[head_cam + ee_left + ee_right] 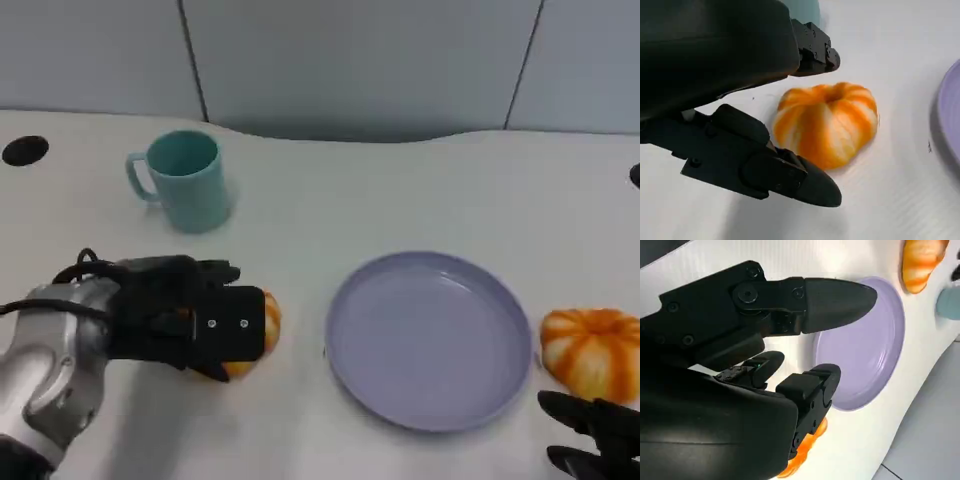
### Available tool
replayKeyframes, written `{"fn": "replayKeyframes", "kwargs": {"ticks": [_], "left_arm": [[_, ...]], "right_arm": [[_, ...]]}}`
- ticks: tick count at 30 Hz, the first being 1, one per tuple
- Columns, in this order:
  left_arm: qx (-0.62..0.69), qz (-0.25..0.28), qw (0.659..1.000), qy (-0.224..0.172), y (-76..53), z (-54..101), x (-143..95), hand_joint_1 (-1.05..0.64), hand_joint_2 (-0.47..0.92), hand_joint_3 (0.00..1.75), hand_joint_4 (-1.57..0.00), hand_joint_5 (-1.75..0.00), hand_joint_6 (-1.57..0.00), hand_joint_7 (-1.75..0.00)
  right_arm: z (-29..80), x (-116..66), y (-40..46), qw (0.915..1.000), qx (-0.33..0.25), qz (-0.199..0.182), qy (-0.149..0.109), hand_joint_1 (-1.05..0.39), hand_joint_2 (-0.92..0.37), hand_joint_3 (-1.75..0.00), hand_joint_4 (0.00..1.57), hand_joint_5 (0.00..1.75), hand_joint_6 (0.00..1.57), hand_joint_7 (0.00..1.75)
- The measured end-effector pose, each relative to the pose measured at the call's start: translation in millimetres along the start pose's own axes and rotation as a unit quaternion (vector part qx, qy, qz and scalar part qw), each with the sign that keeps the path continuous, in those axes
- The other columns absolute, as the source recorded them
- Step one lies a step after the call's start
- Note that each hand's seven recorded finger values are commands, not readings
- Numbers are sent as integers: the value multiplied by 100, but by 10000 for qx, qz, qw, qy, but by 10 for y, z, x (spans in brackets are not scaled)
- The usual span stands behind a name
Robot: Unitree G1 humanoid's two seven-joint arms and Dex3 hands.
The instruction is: Grasp the bread from the table and place it into the plate.
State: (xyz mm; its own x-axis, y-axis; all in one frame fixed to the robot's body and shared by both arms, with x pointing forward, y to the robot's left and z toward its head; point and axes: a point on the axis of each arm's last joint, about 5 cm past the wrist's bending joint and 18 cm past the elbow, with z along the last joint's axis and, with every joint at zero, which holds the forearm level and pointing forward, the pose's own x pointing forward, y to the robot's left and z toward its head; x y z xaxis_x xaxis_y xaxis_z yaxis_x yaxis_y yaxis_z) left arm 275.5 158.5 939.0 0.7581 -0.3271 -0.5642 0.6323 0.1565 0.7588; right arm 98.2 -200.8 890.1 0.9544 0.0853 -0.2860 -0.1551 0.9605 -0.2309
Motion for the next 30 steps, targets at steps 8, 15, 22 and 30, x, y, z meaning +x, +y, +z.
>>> {"fn": "replayKeyframes", "kwargs": {"ticks": [8, 15, 22, 30], "left_arm": [[59, -283, 9992, 293, -74, -7, 258, -82, 88, 0, -1, -1, -10, -1], [171, -260, 9987, 399, -68, -11, 468, -82, 85, 0, -3, -2, -15, -3], [240, -243, 9984, 441, -68, -23, 589, -87, 85, 0, 0, 0, -16, -2], [154, -262, 9988, 392, -76, -42, 626, -88, 83, 0, -5, -2, -20, -3]], "right_arm": [[1, -23, 3, 10000, 32, -2, -10, -46, -92, -47, 66, 2, 53, 0], [18, -39, -6, 10000, 12, -20, -86, -46, -92, -48, 66, 2, 52, 0], [12, -68, -25, 9999, -9, -79, -98, -47, -92, -49, 66, 3, 51, 0], [21, -92, -42, 9997, -36, -139, -192, -47, -92, -51, 67, 3, 52, 0]]}}
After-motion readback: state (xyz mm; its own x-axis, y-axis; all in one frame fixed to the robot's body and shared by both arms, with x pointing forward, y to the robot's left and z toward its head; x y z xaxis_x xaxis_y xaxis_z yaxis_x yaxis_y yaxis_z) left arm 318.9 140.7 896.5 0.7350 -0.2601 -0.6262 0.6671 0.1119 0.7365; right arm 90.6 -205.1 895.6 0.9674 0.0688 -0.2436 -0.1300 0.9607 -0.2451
